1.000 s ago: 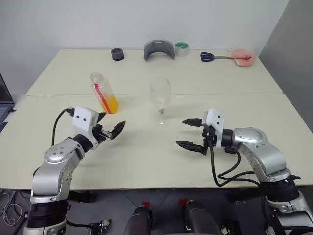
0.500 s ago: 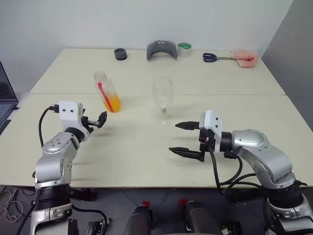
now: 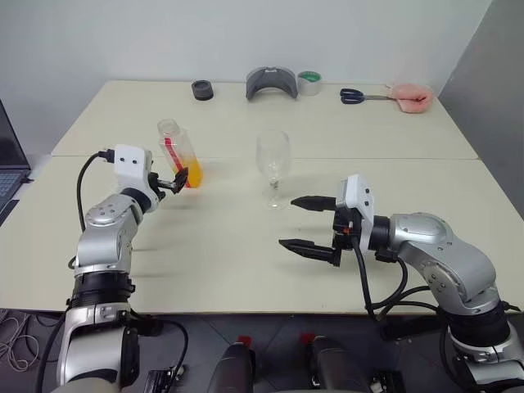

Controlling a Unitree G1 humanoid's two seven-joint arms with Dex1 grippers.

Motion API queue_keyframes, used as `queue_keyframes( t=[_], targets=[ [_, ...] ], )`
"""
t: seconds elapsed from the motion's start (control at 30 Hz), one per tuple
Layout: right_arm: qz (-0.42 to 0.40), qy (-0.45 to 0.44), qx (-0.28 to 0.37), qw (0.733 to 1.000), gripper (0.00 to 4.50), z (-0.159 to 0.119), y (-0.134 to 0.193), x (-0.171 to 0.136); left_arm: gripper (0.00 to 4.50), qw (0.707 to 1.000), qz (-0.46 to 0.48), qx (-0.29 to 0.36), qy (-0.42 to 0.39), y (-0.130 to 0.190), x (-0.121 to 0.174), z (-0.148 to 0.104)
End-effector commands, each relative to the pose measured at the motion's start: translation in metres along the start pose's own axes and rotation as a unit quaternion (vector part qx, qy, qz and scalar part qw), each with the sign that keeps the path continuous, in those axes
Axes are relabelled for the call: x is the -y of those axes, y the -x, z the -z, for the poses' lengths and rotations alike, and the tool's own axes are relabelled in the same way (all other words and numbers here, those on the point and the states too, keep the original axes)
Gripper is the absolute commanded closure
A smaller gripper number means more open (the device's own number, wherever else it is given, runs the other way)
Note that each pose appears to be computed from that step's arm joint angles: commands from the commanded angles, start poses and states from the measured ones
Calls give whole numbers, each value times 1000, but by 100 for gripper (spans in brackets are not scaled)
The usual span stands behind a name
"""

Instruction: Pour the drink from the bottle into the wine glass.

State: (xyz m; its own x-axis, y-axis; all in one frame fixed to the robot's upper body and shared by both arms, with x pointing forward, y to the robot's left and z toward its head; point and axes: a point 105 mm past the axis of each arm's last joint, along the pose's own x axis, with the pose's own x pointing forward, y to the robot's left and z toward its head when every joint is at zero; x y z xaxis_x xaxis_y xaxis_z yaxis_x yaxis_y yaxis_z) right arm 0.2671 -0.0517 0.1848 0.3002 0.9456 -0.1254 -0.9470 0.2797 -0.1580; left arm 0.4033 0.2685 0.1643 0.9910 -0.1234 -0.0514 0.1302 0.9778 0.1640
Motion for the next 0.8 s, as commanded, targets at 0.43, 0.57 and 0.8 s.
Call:
queue_keyframes(
  t=[0.43, 0.57, 0.8],
  targets=[
    [6, 26, 19, 999, 3, -14, 2, -2, 0, 999, 12, 42, -5, -25, 0, -28],
    [7, 27, 20, 999, 3, -14, 2, -1, 0, 999, 18, 46, 1, -29, 2, -30],
    [19, 27, 30, 999, 0, -18, 0, 7, 170, 998, 15, 48, 28, -32, -1, -27]
  ],
)
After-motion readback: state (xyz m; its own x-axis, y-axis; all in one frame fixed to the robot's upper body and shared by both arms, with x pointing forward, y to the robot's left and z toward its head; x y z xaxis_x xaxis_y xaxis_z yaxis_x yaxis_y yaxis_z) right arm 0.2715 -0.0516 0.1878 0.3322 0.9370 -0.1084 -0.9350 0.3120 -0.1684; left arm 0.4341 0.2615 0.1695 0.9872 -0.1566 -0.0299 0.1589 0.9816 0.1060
